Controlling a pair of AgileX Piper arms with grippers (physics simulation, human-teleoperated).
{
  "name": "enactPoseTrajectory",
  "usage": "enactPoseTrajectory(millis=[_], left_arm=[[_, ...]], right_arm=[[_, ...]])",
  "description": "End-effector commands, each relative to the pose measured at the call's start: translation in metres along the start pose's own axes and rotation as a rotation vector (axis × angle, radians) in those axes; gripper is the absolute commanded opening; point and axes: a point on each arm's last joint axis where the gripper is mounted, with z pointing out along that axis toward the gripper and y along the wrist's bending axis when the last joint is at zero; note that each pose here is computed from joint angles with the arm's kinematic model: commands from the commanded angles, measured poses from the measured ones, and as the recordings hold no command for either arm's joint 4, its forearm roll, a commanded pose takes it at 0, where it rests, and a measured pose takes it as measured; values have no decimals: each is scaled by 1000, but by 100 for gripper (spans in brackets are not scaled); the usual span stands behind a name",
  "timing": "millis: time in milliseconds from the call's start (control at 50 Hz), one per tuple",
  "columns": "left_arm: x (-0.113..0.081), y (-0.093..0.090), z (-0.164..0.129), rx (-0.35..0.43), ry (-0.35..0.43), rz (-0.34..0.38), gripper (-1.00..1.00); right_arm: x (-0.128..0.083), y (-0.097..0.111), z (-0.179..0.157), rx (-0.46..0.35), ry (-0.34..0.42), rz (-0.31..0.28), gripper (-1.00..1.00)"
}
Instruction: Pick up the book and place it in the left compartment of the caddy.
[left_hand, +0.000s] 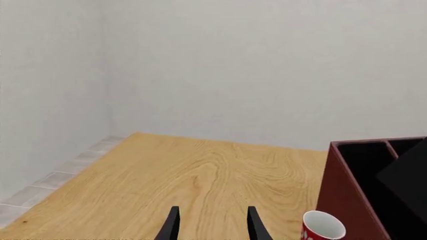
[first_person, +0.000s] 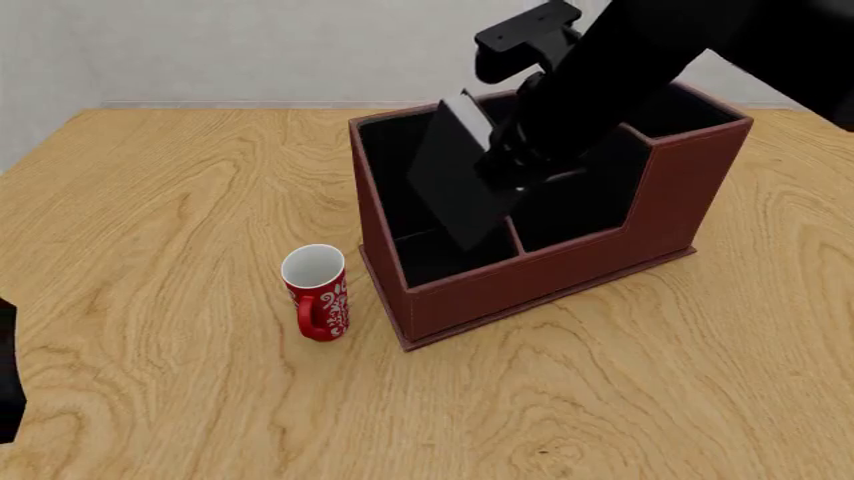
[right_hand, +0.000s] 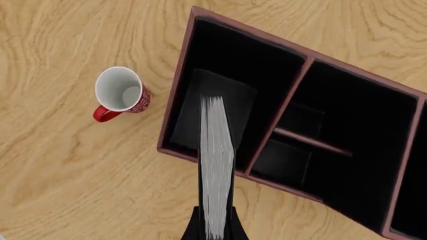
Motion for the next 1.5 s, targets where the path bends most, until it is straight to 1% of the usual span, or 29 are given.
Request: enactPoseTrajectory(millis=[20,240,460,800,1200,1500], left_arm=[[2,0,0,-7,13,6,100],[17,1,1,-12,24,8,100],[16,2,1,-17,33,12,100],[24,3,1,-27,40,14,100],[21,3,1,-35,43,14,100],[26,3,1,-37,44,15,100]], right_arm=[[-5,4,-2,-22,-8,-139,-100],[-7,6,6,-28,6,-134,-100],[-10,11,15,-38,22,-132,-100],[-12,14,24,-45,41,-125,-100],[-13,18,33,-54,60,-122,-100],[-13,22,38,-61,70,-115,-100]])
